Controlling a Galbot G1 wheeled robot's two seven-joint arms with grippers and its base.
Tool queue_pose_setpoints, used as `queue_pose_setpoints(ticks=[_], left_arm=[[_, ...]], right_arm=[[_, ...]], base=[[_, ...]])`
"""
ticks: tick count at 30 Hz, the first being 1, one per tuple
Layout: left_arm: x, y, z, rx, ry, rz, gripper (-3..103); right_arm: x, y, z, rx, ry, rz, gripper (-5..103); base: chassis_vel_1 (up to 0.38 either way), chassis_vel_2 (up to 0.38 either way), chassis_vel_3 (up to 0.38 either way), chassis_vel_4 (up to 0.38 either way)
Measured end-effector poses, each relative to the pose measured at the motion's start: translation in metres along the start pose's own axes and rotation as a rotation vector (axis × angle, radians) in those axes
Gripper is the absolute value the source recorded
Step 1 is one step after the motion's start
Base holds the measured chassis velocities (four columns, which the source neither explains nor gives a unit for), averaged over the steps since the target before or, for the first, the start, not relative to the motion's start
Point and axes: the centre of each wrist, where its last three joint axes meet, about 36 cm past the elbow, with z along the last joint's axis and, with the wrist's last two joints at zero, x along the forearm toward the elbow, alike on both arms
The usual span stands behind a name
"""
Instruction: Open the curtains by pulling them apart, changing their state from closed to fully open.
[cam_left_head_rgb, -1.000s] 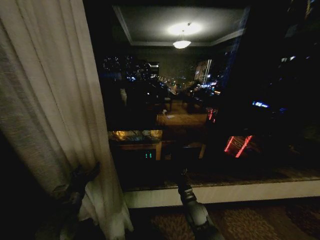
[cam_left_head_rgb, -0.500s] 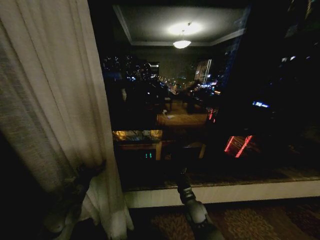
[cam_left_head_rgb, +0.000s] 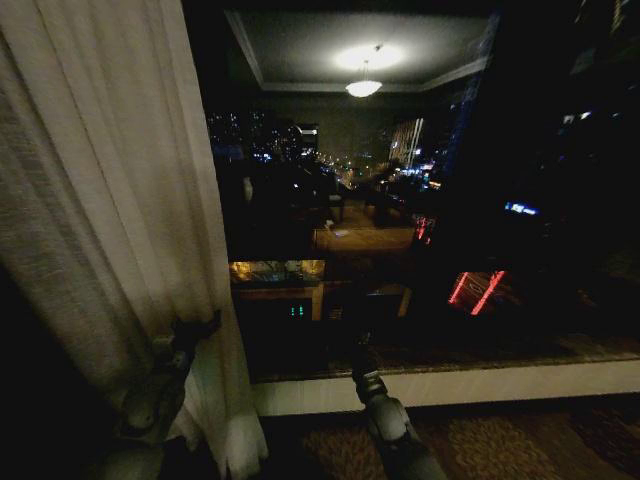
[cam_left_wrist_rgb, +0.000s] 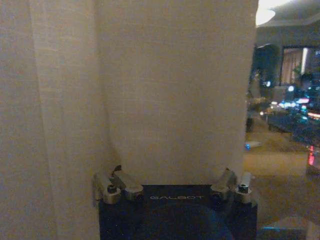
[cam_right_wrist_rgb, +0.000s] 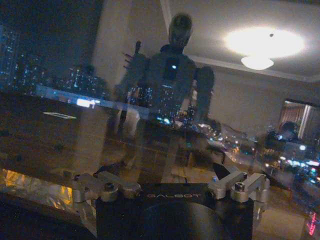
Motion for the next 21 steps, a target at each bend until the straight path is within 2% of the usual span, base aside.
queue_pose_setpoints(ticks=[1, 2, 3, 6, 7, 11, 13, 18, 21], left_arm=[[-0.0002, -0.0001, 0.0003, 0.000, 0.000, -0.001, 80], [-0.0004, -0.0002, 0.0010, 0.000, -0.001, -0.003, 68], [-0.0003, -0.0002, 0.0017, 0.001, -0.002, -0.003, 68], [0.0003, 0.0003, 0.0040, 0.003, -0.005, -0.004, 57], [0.0003, 0.0003, 0.0040, 0.003, -0.005, -0.004, 57], [0.0010, 0.0007, 0.0058, 0.007, -0.007, -0.004, 36], [0.0011, 0.0007, 0.0059, 0.007, -0.008, -0.004, 36], [0.0014, 0.0022, 0.0056, 0.006, -0.009, -0.007, 9], [0.0014, 0.0033, 0.0051, 0.004, -0.010, -0.010, 4]], right_arm=[[-0.0003, 0.0005, -0.0001, -0.001, 0.000, 0.000, 100], [-0.0007, 0.0012, -0.0004, -0.001, -0.001, -0.001, 100], [-0.0008, 0.0014, -0.0005, -0.002, -0.002, -0.001, 100], [-0.0008, 0.0011, -0.0004, -0.001, -0.002, -0.001, 100], [-0.0008, 0.0011, -0.0004, -0.001, -0.002, -0.001, 100], [-0.0001, -0.0016, -0.0003, 0.004, -0.003, 0.002, 100], [0.0001, -0.0023, -0.0004, 0.005, -0.004, 0.003, 100], [0.0018, -0.0034, 0.0006, 0.007, -0.003, 0.005, 100], [0.0020, -0.0034, 0.0008, 0.007, -0.003, 0.005, 100]], base=[[0.000, 0.000, 0.000, 0.000], [0.000, 0.000, 0.000, 0.000], [0.000, 0.000, 0.000, 0.000], [0.000, 0.000, 0.000, 0.000], [0.000, 0.000, 0.000, 0.000], [0.000, 0.000, 0.000, 0.000], [0.000, 0.000, 0.000, 0.000], [0.000, 0.000, 0.000, 0.000], [0.000, 0.000, 0.000, 0.000]])
